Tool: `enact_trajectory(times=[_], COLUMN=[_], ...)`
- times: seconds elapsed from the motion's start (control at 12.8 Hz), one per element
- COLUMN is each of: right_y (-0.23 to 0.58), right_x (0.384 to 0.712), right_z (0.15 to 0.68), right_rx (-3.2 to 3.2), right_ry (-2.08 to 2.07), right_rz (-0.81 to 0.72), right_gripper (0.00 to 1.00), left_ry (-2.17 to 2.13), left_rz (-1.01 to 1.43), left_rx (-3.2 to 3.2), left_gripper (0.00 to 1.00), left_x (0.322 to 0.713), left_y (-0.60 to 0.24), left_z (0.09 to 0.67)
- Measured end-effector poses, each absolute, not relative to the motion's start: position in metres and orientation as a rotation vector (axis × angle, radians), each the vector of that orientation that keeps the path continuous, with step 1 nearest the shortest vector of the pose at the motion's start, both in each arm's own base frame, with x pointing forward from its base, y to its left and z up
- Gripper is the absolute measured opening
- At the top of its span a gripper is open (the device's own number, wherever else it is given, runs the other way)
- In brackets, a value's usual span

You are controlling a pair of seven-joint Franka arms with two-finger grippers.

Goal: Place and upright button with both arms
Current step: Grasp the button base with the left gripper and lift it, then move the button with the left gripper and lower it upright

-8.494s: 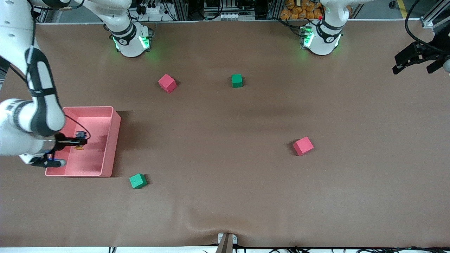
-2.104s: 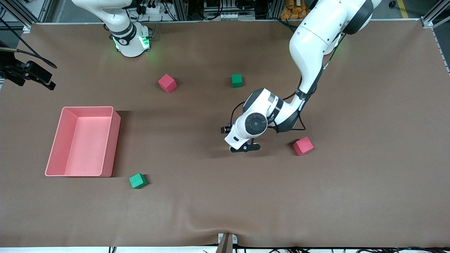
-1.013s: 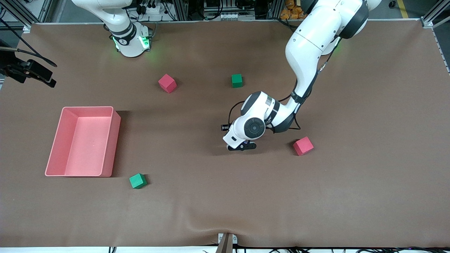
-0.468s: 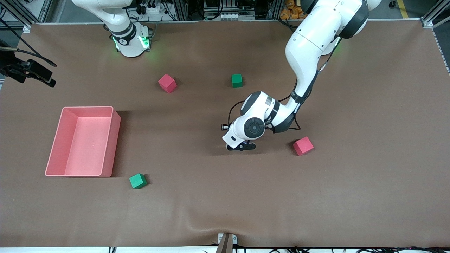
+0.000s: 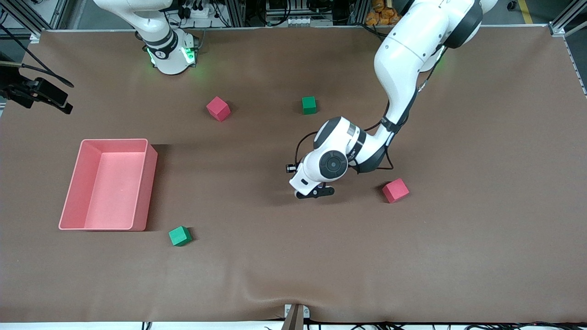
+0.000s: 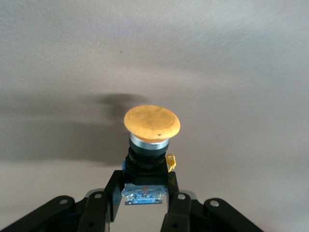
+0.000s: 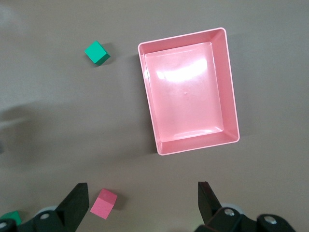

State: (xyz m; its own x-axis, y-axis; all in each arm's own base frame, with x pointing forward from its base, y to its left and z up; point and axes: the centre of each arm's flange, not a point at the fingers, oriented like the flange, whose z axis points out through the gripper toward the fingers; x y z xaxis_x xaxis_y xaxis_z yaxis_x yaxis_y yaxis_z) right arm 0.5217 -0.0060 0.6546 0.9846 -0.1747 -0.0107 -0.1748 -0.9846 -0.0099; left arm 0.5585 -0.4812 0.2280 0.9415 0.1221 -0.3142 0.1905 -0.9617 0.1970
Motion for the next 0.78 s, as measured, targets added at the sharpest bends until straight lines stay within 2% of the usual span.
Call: enact_trajectory(times=[0.31, 0.78], right_y=[-0.006, -0.006], right_x=[0.522, 0.521], right_z=[0.655, 0.654], right_rx=[-3.119, -3.119], right_ry=[0.276, 0.276], right_rz=[0.016, 0.024], right_gripper=[1.0, 1.0], left_ry=[0.346, 0.533], left_rz=[-0.374, -0.099], left_rx=[2.836, 2.928], left_gripper=[0.41, 0.41], left_x=[0.548, 0.533], left_y=[-0.503, -0.525], left_z=[0.293, 0.327])
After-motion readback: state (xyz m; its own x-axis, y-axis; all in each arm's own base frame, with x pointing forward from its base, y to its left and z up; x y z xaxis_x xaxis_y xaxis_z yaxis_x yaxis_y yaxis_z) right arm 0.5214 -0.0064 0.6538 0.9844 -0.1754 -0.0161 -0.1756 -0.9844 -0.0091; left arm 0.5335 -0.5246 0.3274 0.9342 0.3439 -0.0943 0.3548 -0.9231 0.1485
